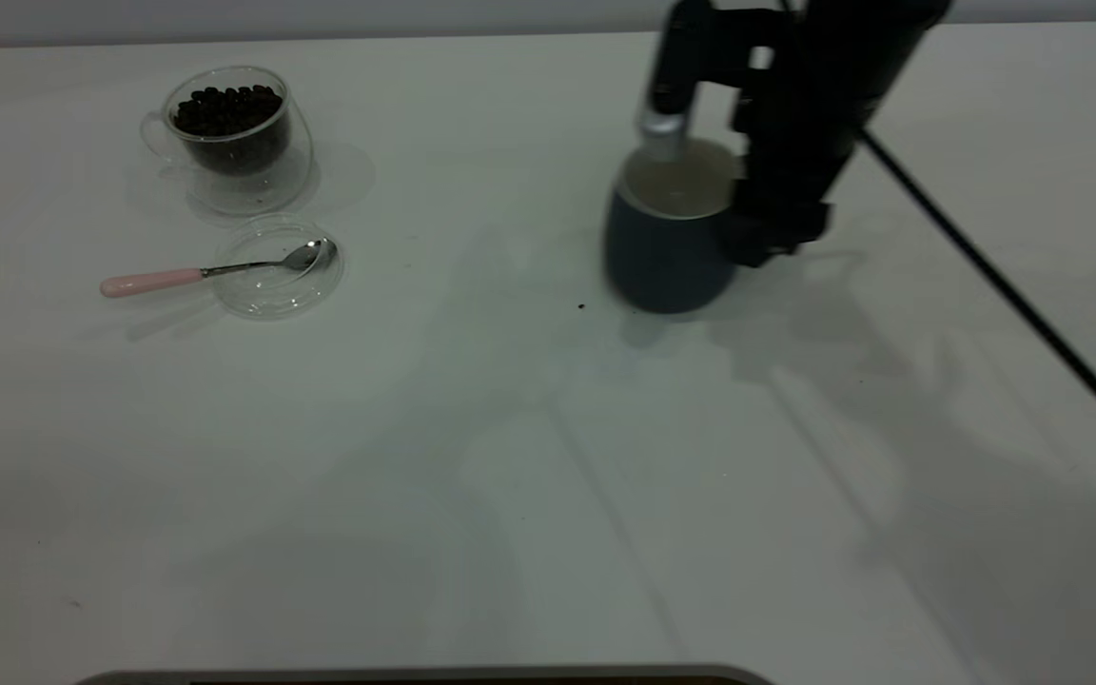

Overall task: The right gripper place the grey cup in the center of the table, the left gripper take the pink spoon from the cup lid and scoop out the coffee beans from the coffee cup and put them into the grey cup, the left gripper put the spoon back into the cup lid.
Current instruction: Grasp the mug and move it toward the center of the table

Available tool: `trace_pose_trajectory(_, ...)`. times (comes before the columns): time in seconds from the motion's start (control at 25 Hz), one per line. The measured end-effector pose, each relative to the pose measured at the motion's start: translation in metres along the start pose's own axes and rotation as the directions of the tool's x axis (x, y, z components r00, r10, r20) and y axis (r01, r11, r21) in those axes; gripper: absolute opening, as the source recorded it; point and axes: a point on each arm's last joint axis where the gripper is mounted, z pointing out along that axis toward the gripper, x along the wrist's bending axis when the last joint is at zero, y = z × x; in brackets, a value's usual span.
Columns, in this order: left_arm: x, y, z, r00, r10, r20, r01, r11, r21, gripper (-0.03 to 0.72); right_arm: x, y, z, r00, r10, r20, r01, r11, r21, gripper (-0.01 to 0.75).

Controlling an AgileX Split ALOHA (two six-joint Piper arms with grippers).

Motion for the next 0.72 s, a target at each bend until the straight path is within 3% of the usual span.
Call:
trace_pose_trajectory(0.52, 0.000, 0.000, 0.000, 1.000, 0.000, 0.000, 0.000, 1.000, 0.000, 0.523, 0.021, 0.049, -0.002, 0.963, 0.269, 0.028, -0.258, 0.946, -0.198, 0.596)
trace_pose_trajectory(0.72, 0.000, 0.000, 0.000, 1.000, 0.000, 0.000, 0.000, 1.000, 0.000, 0.523, 0.009, 0.061, -0.054, 0.952, 0.304, -0.030, -0.302, 0.924, -0.235, 0.596)
